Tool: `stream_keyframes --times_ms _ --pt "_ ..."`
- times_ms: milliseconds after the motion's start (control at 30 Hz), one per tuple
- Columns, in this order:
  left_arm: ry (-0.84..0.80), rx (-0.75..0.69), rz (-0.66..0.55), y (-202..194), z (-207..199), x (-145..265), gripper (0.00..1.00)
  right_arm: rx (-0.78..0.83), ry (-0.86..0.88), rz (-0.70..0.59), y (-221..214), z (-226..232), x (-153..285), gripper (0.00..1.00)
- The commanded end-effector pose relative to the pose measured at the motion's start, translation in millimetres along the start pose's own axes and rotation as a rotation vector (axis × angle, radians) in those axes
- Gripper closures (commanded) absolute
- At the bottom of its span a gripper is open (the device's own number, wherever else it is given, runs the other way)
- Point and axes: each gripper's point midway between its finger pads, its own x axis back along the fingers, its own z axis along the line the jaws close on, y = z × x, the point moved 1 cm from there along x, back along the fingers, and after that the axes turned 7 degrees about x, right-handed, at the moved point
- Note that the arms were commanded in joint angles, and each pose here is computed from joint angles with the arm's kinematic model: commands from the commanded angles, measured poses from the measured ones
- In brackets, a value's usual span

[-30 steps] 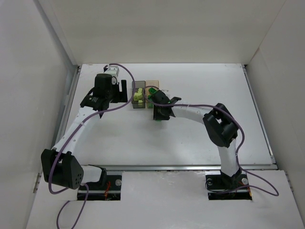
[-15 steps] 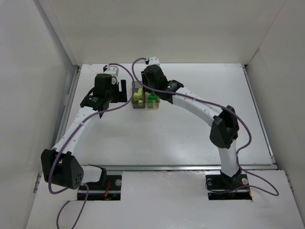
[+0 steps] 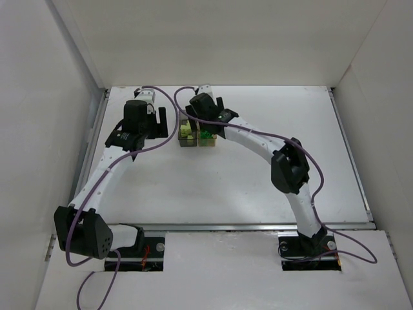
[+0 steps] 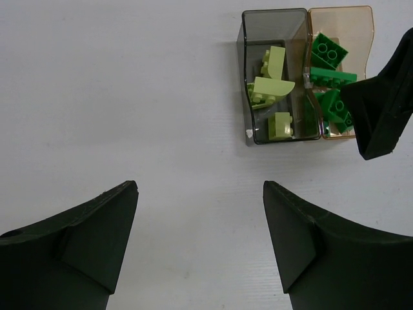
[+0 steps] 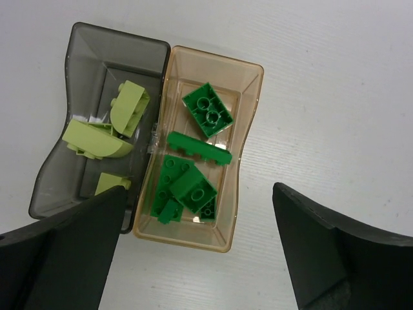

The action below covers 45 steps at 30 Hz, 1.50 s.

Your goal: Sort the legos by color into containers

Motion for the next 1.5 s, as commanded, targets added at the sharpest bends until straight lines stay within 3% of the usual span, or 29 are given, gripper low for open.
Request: stream_keyframes --times_ms 0,133,267,333,400,433,467,533,567,600,700,733,867,1067,1200,1467 --pt "-0.005 0.003 -0.049 10.9 0.0 6.3 0.25 -0.057 0.035 -0.111 45.5 -10.5 27.6 0.0" --pt "0.003 0.008 -0.051 11.8 3.3 6.0 0.25 -0.142 0.011 -0.177 67.2 -36.3 61.5 0.0" --pt "0.006 0.007 -0.039 4.8 5.2 5.8 0.25 -0.32 -0.12 -0.22 70.6 -120.3 92.5 0.0" --pt "0.008 0.006 -0.03 0.9 6.1 4.7 0.25 -0.407 -0.245 -0.17 34.2 -186.7 86.9 0.0" --pt "0.021 0.009 -0.014 -7.8 11.6 0.8 0.25 -0.528 -0.36 -0.217 23.7 -247.4 115.7 0.0" --pt "0.03 0.015 -0.016 -7.0 15.3 0.6 0.25 -0.567 -0.521 -0.209 1.8 -299.3 126.7 0.0" --pt "0.033 0.014 -0.004 -12.1 16.6 -0.8 0.25 -0.574 -0.611 -0.17 -29.7 -317.8 133.2 0.0" --pt "0.055 0.024 0.011 -17.1 25.7 -1.9 0.25 -0.613 -0.838 -0.238 -45.9 -367.3 187.6 0.0" --pt "0.065 0.028 0.02 -18.9 29.5 -1.5 0.25 -0.577 -0.884 -0.21 -70.1 -370.7 193.0 0.0" --pt "0.088 0.042 0.024 -17.0 34.3 -2.7 0.25 -0.55 -0.906 -0.276 -62.7 -380.5 218.9 0.0" --pt "0.22 0.073 0.039 -14.5 64.4 -1.9 0.25 -0.534 -0.877 -0.279 -81.6 -381.5 227.7 0.0" --pt "0.293 0.092 0.013 -7.1 83.5 1.5 0.25 -0.542 -0.877 -0.295 -82.4 -381.4 234.9 0.0" --pt "0.339 0.079 -0.079 29.4 117.4 13.7 0.25 -0.551 -0.827 -0.297 -89.3 -373.5 230.8 0.0" --pt "0.266 0.107 -0.156 61.2 110.4 20.9 0.25 -0.611 -0.829 -0.287 -99.4 -369.8 226.4 0.0" --pt "0.199 0.164 -0.14 56.3 103.4 17.0 0.25 -0.623 -0.827 -0.296 -95.4 -370.7 232.0 0.0" --pt "0.226 0.206 -0.114 43.1 109.6 17.3 0.22 -0.621 -0.804 -0.31 -85.9 -370.4 235.2 0.0"
